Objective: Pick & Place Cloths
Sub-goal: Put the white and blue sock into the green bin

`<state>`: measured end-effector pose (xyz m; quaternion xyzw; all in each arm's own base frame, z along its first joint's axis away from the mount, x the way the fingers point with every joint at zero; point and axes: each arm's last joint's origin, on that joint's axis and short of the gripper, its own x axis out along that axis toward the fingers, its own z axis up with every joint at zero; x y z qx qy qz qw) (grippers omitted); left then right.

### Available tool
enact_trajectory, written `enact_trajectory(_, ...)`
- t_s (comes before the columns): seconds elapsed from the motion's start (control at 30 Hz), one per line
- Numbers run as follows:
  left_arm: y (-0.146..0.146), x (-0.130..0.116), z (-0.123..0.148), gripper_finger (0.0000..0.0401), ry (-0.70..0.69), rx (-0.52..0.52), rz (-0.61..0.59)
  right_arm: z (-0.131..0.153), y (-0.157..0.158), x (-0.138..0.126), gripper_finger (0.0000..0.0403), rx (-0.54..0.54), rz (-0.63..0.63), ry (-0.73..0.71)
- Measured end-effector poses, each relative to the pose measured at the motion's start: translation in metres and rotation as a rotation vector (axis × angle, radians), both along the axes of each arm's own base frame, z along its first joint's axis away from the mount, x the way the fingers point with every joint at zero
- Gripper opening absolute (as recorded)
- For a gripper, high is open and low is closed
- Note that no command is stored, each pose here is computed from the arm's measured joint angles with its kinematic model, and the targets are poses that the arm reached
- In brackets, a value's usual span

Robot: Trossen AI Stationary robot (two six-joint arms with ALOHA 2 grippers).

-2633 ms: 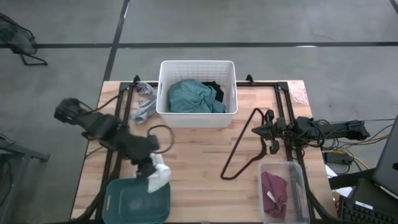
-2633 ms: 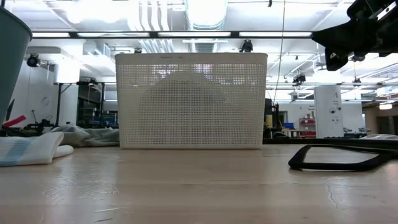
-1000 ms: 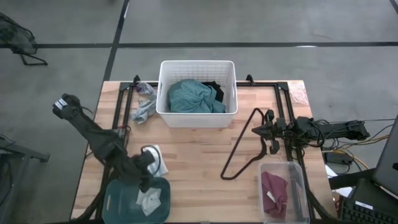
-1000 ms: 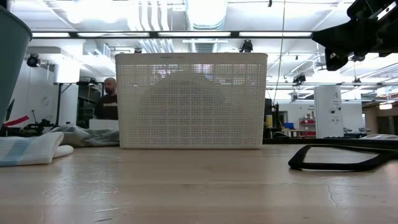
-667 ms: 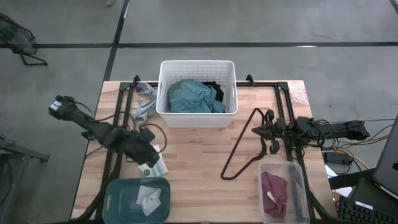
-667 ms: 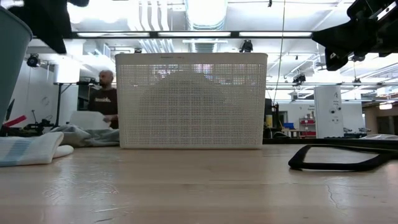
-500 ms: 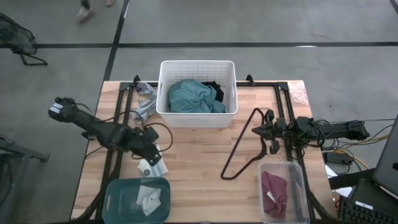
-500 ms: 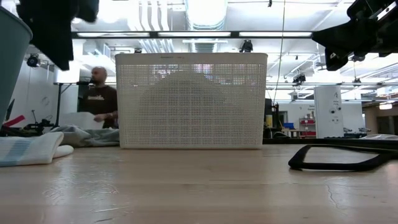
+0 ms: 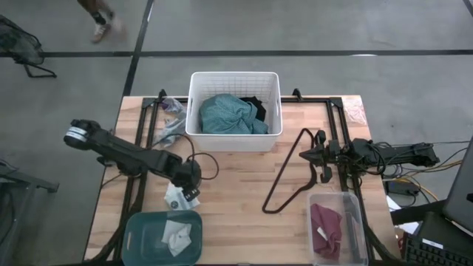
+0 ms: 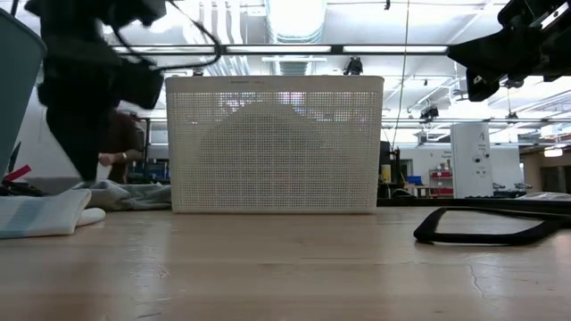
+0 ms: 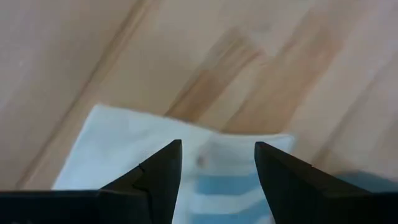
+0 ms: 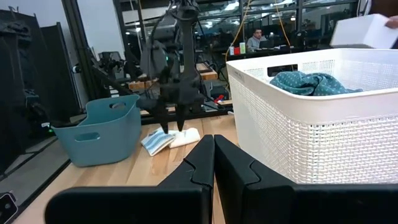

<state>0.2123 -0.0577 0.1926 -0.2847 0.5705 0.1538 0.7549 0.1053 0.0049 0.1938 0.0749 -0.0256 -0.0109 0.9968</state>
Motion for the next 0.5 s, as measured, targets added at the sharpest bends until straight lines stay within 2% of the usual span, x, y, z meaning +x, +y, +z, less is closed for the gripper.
enact_trajectory(0.23, 0.001, -0.009, -0.031, 0.0207, 0.137, -0.001, -0.025, 0.0, 0.0, 0.0, 0.0008, 0.0, 0.0, 0.0)
enact_trajectory(0.37, 0.001, -0.009, -0.042, 0.0207, 0.165, 0.002, -0.034, 0.0, 0.0, 0.0, 0.0008, 0.0, 0.0, 0.0)
enact_trajectory(0.5, 0.001, -0.009, -0.052, 0.0207, 0.185, 0.018, -0.092, 0.0, 0.0, 0.0, 0.0008, 0.0, -0.001, 0.0)
